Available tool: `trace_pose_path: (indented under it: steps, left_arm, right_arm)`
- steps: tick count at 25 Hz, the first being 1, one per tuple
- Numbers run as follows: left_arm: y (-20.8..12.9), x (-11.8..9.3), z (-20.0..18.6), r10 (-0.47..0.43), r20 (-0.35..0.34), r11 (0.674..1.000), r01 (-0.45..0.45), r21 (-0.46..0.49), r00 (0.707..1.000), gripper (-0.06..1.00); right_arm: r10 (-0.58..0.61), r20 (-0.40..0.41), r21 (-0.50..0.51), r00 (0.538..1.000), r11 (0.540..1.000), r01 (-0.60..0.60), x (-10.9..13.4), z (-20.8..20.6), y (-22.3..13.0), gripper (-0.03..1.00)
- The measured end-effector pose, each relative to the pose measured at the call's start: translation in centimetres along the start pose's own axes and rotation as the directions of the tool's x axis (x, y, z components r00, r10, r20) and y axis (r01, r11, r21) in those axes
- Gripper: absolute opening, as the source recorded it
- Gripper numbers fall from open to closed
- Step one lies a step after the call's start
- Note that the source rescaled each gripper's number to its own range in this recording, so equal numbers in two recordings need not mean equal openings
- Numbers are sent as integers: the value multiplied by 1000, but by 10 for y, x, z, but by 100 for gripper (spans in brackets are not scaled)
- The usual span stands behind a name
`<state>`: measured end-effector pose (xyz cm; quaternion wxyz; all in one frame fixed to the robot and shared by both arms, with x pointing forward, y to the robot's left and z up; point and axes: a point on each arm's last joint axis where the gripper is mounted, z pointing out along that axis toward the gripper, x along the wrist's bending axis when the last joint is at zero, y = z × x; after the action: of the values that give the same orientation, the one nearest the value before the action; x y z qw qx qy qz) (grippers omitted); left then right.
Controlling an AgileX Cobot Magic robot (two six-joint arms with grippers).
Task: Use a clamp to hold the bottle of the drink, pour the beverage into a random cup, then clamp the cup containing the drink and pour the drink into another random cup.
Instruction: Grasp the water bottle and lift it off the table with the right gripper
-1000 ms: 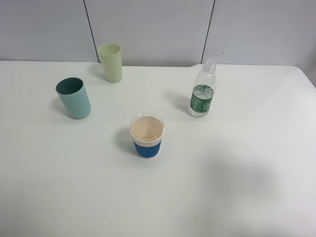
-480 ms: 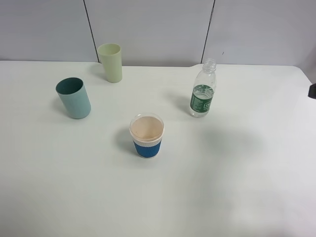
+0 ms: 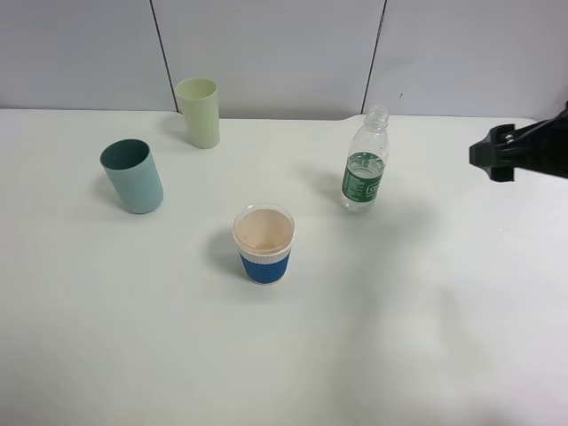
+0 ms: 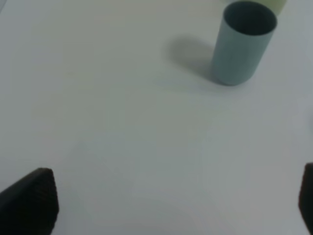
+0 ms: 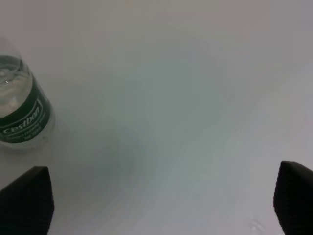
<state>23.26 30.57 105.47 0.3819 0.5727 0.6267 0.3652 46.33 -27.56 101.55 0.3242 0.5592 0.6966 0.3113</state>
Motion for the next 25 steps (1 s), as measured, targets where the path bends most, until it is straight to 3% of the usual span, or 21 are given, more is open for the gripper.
trace_pose_path:
  steps: [4,14,20,25]
  left_arm:
    - [0,0,0,0,0,1000,0,0,1000,100]
    - [0,0,0,0,0,1000,0,0,1000,100]
    - [0,0,0,0,0,1000,0,0,1000,100]
    - [0,0,0,0,0,1000,0,0,1000,100]
  right_arm:
    - [-68,-46,23,997,997,69,12,27,-6,80]
    - [-94,-137,71,986,992,104,33,76,-27,80]
    - [-217,-218,-35,952,976,214,43,95,-31,80]
    - [-234,-282,-128,931,970,205,54,112,-37,80]
